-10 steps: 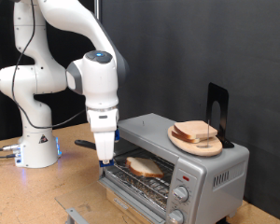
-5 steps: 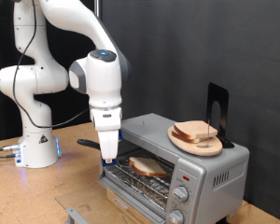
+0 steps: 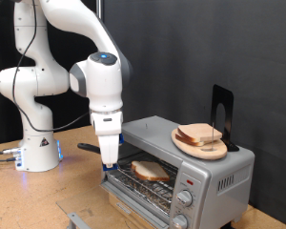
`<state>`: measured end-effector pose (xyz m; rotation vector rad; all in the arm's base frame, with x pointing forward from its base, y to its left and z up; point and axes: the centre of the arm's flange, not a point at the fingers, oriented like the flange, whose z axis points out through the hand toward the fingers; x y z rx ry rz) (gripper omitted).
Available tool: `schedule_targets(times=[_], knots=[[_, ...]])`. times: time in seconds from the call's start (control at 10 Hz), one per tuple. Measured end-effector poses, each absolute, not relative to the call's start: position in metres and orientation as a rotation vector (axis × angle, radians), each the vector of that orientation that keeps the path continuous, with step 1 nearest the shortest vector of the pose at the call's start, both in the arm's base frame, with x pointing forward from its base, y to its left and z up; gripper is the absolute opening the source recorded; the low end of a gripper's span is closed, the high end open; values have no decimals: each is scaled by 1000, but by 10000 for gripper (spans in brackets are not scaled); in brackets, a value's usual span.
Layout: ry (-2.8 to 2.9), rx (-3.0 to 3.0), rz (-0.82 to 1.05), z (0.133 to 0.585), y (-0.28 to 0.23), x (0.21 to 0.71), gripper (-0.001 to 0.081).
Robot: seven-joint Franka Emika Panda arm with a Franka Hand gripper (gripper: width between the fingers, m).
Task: Make a piece of toast with the oven
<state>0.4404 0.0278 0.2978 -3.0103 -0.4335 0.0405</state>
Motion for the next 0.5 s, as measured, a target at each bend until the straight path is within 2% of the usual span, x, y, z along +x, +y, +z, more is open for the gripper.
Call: schedule_targets(times=[0.5], knots=[[-427,-2980,-9,304,19,417,466]])
